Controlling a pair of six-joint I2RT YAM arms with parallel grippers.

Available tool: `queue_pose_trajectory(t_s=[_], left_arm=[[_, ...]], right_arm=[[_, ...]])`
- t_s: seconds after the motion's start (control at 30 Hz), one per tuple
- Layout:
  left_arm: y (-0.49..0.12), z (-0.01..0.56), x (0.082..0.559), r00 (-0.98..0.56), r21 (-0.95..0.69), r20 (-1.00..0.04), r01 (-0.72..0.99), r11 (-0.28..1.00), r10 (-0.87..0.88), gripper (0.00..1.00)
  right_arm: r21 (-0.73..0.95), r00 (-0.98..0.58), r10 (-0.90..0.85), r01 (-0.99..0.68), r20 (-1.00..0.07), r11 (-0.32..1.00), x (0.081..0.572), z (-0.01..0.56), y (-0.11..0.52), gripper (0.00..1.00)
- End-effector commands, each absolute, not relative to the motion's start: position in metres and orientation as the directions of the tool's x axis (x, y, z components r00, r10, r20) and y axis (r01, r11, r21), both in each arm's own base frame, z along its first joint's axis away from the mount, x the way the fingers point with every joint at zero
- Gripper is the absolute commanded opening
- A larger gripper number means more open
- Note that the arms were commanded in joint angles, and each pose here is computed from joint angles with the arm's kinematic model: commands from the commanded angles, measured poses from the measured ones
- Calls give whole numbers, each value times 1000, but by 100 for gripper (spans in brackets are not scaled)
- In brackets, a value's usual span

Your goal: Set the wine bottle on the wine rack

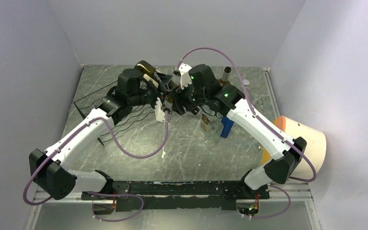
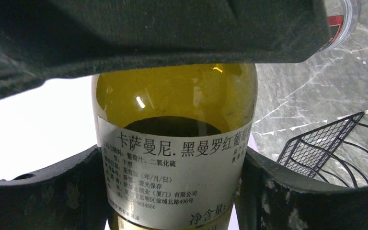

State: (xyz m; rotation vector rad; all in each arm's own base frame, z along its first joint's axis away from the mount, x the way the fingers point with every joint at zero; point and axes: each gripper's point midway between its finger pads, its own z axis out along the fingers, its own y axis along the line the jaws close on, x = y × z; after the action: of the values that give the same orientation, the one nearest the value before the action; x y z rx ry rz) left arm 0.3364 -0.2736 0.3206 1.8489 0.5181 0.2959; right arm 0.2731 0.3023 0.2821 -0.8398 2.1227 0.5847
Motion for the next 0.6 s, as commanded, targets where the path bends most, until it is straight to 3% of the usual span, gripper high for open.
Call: queue_pose_trajectory(t_s=[0.0,0.1,0.33,0.4,0.43,0.5,0.53,0.57], left_arm=[[-290,398,316,917,993,63,-18,-115,395,7],[-289,400,317,914,993,63,-18,-115,402,7],[-286,403,315,910,998,10,18,-64,415,12],[-286,404,312,913,999,-11,30,-42,407,16],[-286,404,310,916,999,-30,44,-26,399,23],[-287,406,305,922,998,-67,67,11,382,53],[-287,406,302,923,995,-99,92,37,372,88],[-287,404,301,921,992,-123,111,53,369,97]], right_arm=[[121,-465,-363,-733,-808,669,279,290,310,64],[125,-472,-361,-729,-804,673,278,287,309,56],[134,-478,-335,-711,-812,690,270,287,299,2],[134,-471,-314,-701,-824,701,271,291,296,0],[135,-464,-301,-698,-833,703,271,294,296,0],[144,-446,-264,-694,-855,706,272,304,296,0],[150,-441,-249,-691,-862,707,271,307,296,0],[152,-434,-234,-687,-870,711,272,311,295,0]])
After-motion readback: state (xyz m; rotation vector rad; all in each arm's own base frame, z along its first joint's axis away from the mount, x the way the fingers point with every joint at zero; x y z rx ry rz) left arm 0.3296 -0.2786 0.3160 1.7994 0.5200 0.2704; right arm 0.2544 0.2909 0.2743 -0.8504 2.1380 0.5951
